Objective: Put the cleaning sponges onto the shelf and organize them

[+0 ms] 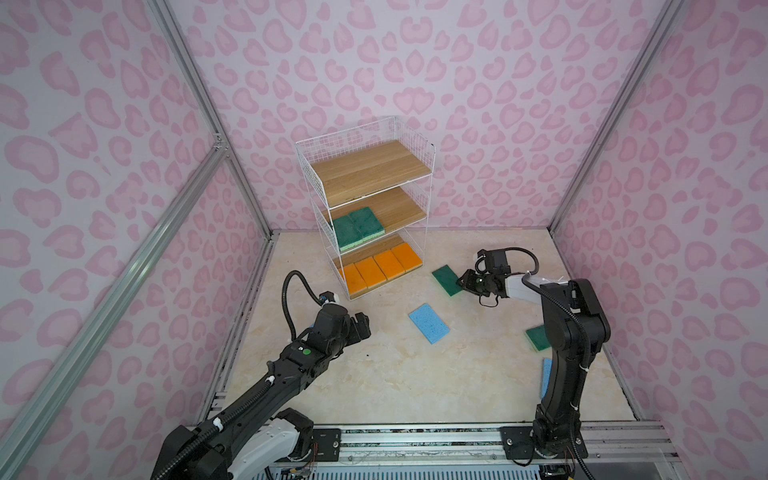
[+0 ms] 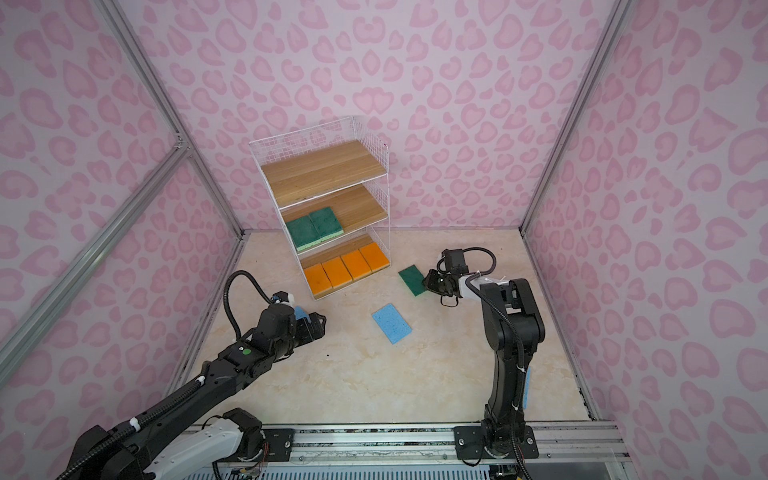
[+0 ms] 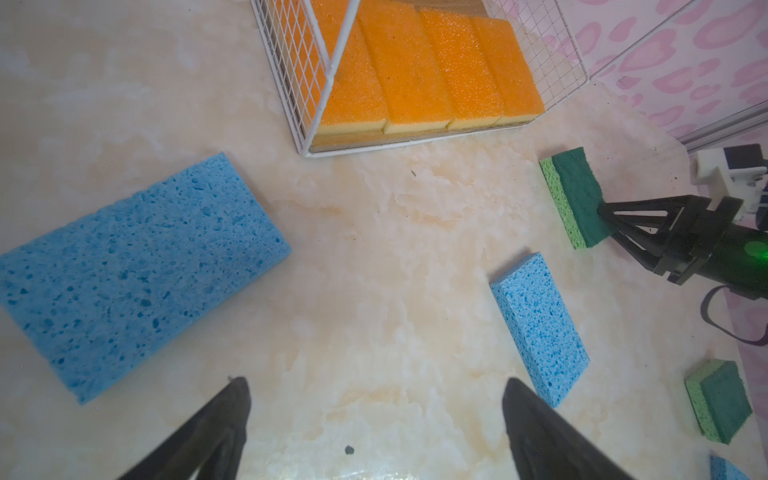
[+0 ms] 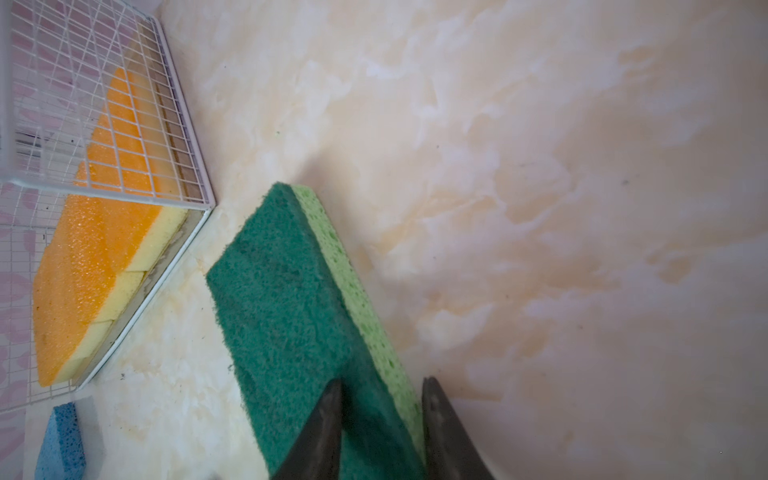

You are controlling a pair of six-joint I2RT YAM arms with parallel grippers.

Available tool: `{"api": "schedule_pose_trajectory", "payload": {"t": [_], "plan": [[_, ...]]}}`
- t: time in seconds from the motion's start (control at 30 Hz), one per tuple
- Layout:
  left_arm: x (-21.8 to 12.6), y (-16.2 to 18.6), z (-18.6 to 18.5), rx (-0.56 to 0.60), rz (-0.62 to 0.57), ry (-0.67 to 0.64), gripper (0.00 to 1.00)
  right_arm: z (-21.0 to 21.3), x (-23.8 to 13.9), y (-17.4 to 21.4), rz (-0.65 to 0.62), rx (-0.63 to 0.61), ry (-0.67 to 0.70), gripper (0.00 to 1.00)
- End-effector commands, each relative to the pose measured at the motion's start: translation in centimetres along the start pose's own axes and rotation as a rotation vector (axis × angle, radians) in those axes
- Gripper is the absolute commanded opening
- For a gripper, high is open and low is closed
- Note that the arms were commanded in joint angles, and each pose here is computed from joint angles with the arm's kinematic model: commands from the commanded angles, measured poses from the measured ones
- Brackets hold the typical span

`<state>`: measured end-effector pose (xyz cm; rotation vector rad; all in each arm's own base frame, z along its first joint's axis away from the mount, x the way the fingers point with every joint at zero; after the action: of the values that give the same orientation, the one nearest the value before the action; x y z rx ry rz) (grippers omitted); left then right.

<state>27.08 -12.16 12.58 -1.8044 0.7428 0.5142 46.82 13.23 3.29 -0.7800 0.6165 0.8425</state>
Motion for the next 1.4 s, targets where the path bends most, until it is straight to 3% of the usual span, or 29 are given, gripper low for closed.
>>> {"api": "schedule_pose_trajectory", "payload": {"t": [0.0, 0.3, 1.0, 1.37], "plan": [[-0.6, -0.4, 0.3, 0.012, -0.015, -0.019, 0.96, -1.1, 0.2, 1.7, 0.049, 0.027, 0.039, 0.23], [-1.8, -1.0, 0.5, 0.024, -0.028, -0.028, 0.96, -0.3, -0.5, 2.3, 0.045, 0.021, 0.017, 0.08], [-4.6, -2.1, 0.5, 0.068, -0.035, -0.043, 0.96, 7.2, -12.4, 2.3, -0.061, -0.106, -0.126, 0.07], [-4.3, -0.9, 1.4, 0.018, -0.054, -0.041, 0.96, 11.1, -18.3, 3.7, -0.067, -0.192, -0.197, 0.06]]}}
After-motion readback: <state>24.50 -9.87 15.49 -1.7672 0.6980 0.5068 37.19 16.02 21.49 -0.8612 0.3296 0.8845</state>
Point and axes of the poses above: each gripper's point midway between its finger pads, its own x axis out along the fingers, its own z axis along the line the jaws close on, y = z × x, the point moved 1 cm from there along -x, back along the fingers, and after that the axes turned 8 degrees about x, right-handed, at the moved point
